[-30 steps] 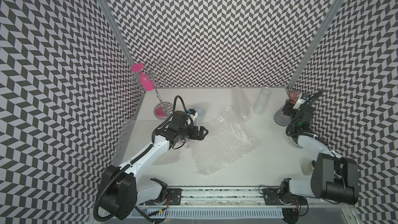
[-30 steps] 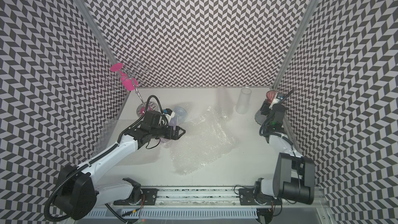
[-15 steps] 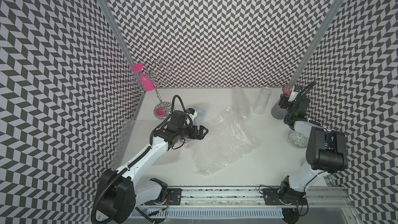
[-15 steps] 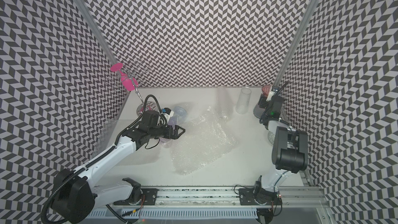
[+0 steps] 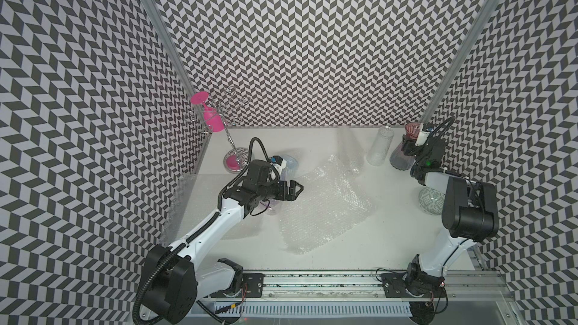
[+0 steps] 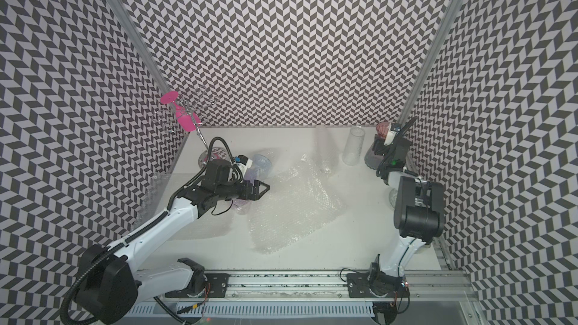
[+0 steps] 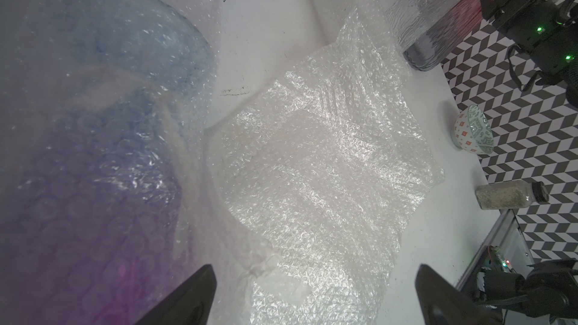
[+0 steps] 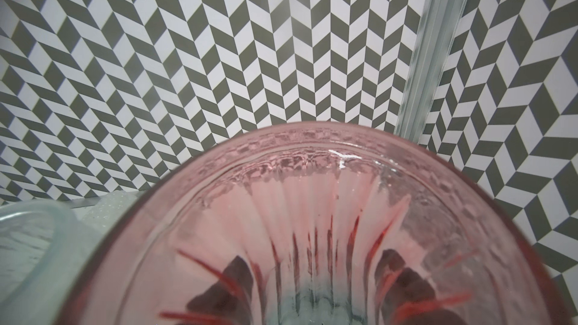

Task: Unwrap the vase from the bubble wrap
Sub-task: Place the vase at the center of the board.

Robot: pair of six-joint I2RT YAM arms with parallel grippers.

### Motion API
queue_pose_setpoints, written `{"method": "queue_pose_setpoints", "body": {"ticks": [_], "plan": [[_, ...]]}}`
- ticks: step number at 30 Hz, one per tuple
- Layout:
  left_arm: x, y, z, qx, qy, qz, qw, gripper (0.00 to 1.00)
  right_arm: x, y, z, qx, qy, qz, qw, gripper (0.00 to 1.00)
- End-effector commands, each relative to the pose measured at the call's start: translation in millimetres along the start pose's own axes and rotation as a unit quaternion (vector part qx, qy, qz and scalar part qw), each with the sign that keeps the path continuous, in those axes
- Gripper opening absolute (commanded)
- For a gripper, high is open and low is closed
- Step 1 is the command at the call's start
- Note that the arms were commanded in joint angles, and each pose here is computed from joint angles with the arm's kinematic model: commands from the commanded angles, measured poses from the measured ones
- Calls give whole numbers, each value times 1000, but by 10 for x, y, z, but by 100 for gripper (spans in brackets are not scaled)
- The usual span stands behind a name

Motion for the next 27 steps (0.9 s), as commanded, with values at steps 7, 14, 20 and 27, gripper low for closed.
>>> {"method": "queue_pose_setpoints", "body": {"ticks": [7, 14, 20, 27], "plan": [[-52, 2, -6, 8, 5, -16, 1000, 100, -373, 32, 124, -7, 27, -88, 996, 38], [-92, 14, -29, 11, 8, -20, 1000, 99, -345, 66, 168, 4, 24, -85, 996, 61], [-89, 38, -40, 12, 10, -23, 1000, 100, -329, 154, 169, 14, 17, -88, 996, 83], [-71, 82, -52, 13, 8, -27, 1000, 100, -363, 259, 164, 22, 14, -88, 996, 100]]}}
Point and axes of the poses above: each gripper's point midway between its finger pads, its own y axis back along the fingers, its own z axis along the line the jaws close on, x = y × z, the point moved 5 cm from there along y, back along the fingers, and after that the axes turned 1 degree about y, right-handed, at the moved point
